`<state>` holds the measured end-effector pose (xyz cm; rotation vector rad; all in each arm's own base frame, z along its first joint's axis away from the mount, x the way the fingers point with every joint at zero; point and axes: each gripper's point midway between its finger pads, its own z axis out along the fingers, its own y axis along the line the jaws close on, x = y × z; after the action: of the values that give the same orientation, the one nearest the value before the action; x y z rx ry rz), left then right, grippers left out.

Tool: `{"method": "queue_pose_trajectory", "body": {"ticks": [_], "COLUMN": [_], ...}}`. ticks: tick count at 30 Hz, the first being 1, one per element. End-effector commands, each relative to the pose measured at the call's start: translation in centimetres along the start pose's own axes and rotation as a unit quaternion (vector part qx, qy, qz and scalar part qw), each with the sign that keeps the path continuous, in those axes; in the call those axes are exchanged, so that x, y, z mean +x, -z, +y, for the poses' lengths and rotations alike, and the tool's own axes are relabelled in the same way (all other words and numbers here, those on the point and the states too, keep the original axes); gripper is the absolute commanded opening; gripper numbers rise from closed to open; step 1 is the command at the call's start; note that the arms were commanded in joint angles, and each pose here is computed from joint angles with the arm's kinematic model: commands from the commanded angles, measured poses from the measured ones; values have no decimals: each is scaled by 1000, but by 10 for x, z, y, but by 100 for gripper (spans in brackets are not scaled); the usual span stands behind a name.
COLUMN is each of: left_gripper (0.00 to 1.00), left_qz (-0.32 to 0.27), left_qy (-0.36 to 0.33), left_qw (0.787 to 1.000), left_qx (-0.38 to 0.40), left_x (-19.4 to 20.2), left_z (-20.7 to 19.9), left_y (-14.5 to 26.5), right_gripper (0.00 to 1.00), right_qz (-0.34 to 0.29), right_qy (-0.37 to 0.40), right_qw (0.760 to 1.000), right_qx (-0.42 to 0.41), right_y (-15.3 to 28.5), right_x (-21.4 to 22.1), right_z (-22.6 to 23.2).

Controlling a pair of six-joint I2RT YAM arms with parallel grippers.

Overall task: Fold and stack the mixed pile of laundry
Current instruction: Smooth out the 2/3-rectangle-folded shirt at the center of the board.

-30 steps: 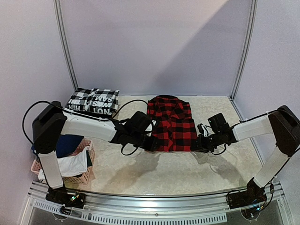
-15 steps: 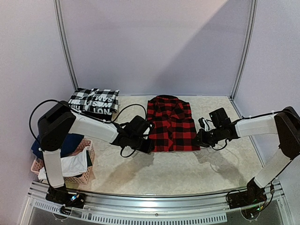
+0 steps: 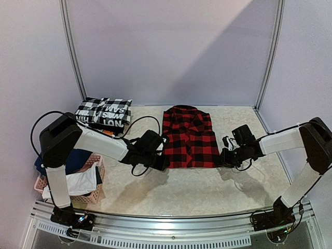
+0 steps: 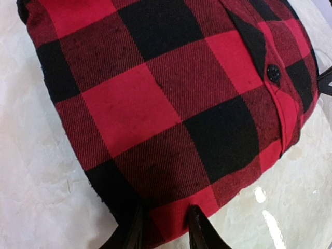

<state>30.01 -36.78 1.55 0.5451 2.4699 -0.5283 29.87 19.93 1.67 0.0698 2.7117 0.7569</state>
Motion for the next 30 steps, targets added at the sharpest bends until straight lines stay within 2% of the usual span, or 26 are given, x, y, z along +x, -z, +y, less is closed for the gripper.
{"method": "queue_pose_trajectory", "body": {"ticks": [1,9,14,16,19,21,25,30], "left_gripper": [32,33,45,50,57,62,72,70], "left_qz": [33,24,8,9,3,-4,-18,-13], "left_qy": [-7,-14,-74,-95,-91,-79,-59,-42], "left_qw": [999,999,996,993,991,993,997,998], "left_qx": [-24,-28,-46,-75,-95,-83,-50,-38], "left_x": [23,24,14,12,7,7,8,11], "left_z": [13,14,15,22,27,24,15,16], "left_y": [3,20,39,45,49,50,47,34], "right_gripper": [16,20,27,35,59,66,68,66], "right_qz": [13,2,-20,-33,-47,-53,-47,-27], "right_qy": [-13,-12,-2,0,-2,-8,-20,-30], "right_qw": [997,998,1000,999,999,998,998,998], "right_qx": [72,69,17,4,-11,-22,-38,-38], "right_y": [10,28,48,54,56,54,42,21], "right_x": [20,24,18,15,11,8,3,2], "right_z": [-33,-26,0,6,12,14,12,6]}}
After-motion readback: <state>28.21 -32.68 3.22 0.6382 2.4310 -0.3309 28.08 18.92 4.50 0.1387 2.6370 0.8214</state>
